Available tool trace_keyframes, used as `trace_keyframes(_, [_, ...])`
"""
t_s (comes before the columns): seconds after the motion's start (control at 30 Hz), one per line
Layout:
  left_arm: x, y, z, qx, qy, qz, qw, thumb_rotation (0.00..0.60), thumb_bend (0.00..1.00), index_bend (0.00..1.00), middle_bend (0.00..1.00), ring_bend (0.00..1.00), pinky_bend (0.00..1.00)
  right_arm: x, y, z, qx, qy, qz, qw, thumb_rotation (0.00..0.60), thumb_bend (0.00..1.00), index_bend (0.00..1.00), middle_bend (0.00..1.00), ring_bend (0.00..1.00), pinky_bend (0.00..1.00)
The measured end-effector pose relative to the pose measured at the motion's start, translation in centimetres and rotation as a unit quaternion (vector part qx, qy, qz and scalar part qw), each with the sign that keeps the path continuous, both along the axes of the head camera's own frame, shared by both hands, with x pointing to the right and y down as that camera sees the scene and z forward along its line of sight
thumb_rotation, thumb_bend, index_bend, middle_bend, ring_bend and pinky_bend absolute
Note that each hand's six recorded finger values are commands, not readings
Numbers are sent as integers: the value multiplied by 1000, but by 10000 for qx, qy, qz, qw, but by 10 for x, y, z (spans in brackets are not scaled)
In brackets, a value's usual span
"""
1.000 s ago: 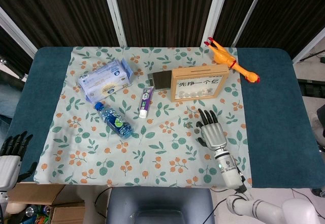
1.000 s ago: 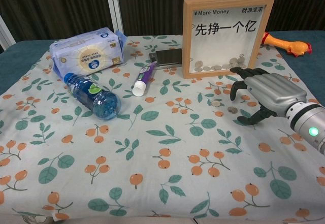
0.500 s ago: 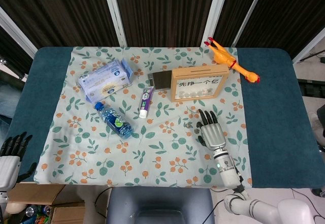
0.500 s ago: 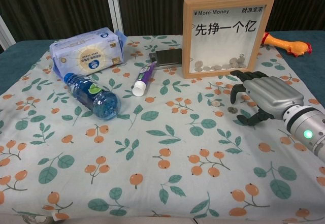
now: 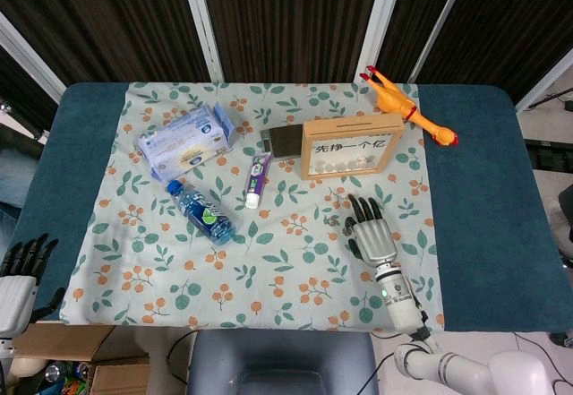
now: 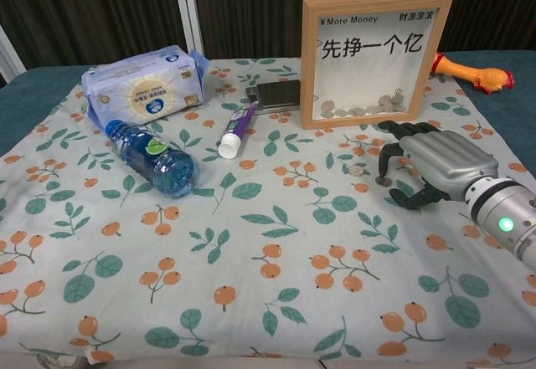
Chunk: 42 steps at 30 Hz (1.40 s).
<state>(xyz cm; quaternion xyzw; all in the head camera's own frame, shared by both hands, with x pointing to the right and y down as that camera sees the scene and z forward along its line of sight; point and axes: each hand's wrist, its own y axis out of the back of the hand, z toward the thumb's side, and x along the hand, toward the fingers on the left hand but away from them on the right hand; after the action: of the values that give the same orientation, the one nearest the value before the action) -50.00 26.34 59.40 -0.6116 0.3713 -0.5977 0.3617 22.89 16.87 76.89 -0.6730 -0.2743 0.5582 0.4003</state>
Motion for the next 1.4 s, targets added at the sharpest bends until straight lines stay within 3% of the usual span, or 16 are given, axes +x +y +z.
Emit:
trace_keyframes(0.77, [-3,1,3,-43,-18,-22,10000,600,330,0,0,0,0,-3,-3,4,19,61,-13,10000,600,463,655,2,0,0])
trace_keyframes(1.07, [-3,0,5,-41,16,-9,10000,600,331,0,0,0,0,-4,-5,2,219,59,-109,9997,600,464,602,28,0,0])
trace_keyframes(1.4, [-4,1,5,-54,37,10,10000,600,332,0,0,0,0,-7,-7,-1,379,-75,-143,9992,600,523,677,69,0,0])
